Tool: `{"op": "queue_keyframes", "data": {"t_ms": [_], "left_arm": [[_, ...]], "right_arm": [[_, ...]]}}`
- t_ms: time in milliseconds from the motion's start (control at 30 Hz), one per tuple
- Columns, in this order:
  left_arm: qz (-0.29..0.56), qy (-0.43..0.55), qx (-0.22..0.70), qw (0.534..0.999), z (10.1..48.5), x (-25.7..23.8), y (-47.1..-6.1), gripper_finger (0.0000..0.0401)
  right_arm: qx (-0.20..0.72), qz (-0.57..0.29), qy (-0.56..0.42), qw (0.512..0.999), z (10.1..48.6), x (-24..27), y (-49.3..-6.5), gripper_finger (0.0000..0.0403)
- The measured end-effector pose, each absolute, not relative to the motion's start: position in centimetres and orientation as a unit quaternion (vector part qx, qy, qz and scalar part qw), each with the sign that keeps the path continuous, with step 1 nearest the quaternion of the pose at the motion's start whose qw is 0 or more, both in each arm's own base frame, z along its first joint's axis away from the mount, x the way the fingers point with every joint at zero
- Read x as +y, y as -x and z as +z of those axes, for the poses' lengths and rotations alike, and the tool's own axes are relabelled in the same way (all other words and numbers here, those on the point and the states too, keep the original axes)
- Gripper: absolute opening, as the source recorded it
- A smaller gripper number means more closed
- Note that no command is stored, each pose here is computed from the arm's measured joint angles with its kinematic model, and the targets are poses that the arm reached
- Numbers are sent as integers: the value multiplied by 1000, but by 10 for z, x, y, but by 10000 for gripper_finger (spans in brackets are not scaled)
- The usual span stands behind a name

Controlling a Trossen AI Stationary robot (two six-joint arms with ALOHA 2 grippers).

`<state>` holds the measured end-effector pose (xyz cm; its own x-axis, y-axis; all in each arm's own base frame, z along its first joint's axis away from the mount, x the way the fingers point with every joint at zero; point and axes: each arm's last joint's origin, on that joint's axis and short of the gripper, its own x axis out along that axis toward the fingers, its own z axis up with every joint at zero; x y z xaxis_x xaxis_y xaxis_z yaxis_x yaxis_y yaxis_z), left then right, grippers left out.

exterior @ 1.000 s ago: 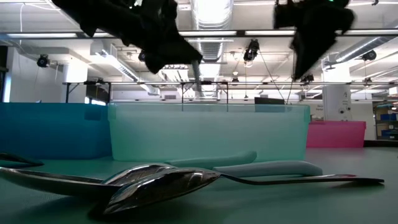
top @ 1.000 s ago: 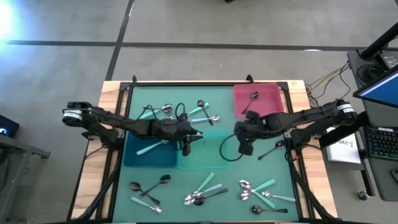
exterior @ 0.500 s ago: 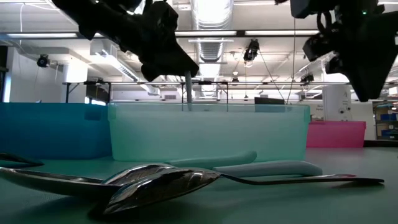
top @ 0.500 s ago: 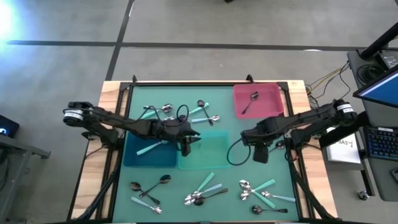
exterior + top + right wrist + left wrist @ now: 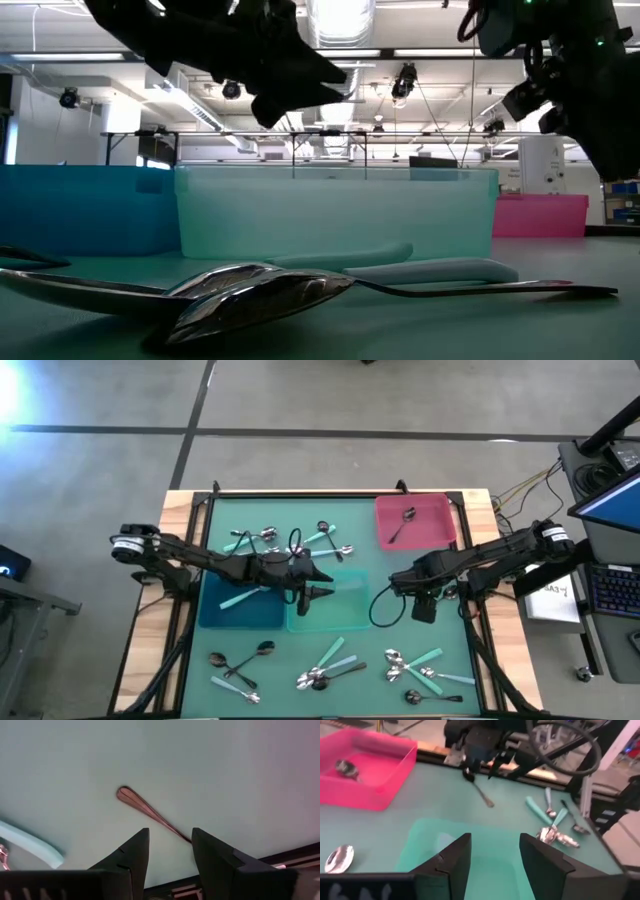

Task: Sort silverware by color (type)
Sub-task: Put the black spoon into the pink bin

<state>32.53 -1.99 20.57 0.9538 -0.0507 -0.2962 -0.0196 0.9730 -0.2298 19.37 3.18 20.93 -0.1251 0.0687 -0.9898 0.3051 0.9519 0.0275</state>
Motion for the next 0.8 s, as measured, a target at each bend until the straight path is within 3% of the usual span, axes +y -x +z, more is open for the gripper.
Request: {"op": "queue_keyframes", "data": {"t_ms": [533,800], "left_arm": [[-7,115,165,980,203,-20,-325,155],[-7,115,165,979,203,-20,-325,155]], "right_arm": [[783,-101,-120,602,178,29,-172,127],[757,-68,-150,632,167,32,-178,123]]}}
